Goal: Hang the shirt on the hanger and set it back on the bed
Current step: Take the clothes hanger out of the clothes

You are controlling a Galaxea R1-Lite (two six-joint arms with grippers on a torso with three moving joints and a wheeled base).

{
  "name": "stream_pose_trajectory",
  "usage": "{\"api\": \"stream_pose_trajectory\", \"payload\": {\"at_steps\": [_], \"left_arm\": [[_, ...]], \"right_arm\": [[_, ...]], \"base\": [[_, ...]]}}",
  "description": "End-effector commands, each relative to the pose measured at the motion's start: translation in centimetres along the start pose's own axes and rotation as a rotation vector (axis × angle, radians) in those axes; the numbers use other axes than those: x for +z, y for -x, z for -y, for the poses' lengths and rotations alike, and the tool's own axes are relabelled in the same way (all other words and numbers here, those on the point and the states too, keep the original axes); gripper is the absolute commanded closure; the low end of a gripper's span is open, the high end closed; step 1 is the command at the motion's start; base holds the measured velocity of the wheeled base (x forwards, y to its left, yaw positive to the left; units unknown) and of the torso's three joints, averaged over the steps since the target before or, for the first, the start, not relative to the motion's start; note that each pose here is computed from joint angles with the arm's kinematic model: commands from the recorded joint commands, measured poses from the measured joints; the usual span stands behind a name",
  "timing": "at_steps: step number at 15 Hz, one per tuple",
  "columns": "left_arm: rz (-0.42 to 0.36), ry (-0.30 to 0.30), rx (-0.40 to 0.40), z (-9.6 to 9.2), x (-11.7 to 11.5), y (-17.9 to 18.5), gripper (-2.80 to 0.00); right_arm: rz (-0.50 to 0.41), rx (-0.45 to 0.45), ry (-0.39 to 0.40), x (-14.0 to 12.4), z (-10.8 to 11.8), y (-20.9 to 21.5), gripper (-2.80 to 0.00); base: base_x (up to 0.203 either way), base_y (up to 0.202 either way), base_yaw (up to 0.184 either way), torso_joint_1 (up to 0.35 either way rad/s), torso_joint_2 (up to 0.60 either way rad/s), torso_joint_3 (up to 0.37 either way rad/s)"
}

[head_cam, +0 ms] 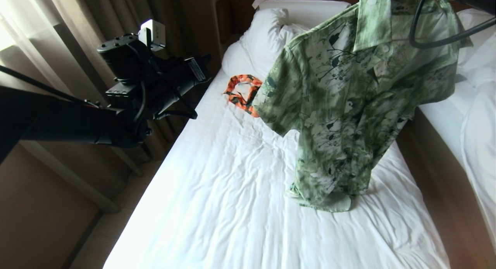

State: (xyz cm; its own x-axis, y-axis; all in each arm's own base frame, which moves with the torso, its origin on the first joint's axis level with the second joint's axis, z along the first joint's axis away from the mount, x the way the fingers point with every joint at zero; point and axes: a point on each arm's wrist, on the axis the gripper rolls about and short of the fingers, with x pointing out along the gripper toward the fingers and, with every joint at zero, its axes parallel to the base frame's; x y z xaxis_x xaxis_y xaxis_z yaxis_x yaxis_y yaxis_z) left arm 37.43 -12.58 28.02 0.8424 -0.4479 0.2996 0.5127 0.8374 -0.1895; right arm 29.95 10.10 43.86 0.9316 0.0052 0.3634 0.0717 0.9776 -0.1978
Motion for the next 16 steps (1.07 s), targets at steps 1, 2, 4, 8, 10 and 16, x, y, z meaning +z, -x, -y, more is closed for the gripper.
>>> {"api": "stream_pose_trajectory", "payload": {"at_steps": [1, 2, 4, 8, 10, 16], "left_arm": [[0.015, -0.001, 0.0, 0.0, 0.5, 0.1, 0.0], [0.016, -0.002, -0.001, 0.0, 0.5, 0.2, 0.0], [0.031, 0.002, -0.004, 0.2, 1.4, 0.6, 0.0], [0.035, 0.001, -0.004, 0.3, 1.5, 0.6, 0.0], [0.034, 0.002, -0.003, 0.4, 1.5, 0.6, 0.0], [0.02, 0.059, -0.08, 3.7, 1.8, 1.4, 0.0]], "right_arm": [[0.004, 0.003, -0.003, -0.1, -0.5, -0.1, 0.0], [0.003, 0.004, -0.003, -0.2, -0.5, -0.2, 0.0], [0.002, 0.001, -0.004, -0.2, -0.6, -0.1, 0.0], [0.004, -0.004, -0.002, 0.1, -0.7, 0.0, 0.0], [0.005, -0.004, -0.003, 0.1, -0.6, 0.1, 0.0], [-0.008, -0.001, 0.001, -0.3, -0.8, -0.1, 0.0]], "base": [[0.0, 0.0, 0.0, 0.0, 0.0, 0.0], [0.0, 0.0, 0.0, 0.0, 0.0, 0.0], [0.0, 0.0, 0.0, 0.0, 0.0, 0.0], [0.0, 0.0, 0.0, 0.0, 0.0, 0.0], [0.0, 0.0, 0.0, 0.0, 0.0, 0.0], [0.0, 0.0, 0.0, 0.0, 0.0, 0.0]]}}
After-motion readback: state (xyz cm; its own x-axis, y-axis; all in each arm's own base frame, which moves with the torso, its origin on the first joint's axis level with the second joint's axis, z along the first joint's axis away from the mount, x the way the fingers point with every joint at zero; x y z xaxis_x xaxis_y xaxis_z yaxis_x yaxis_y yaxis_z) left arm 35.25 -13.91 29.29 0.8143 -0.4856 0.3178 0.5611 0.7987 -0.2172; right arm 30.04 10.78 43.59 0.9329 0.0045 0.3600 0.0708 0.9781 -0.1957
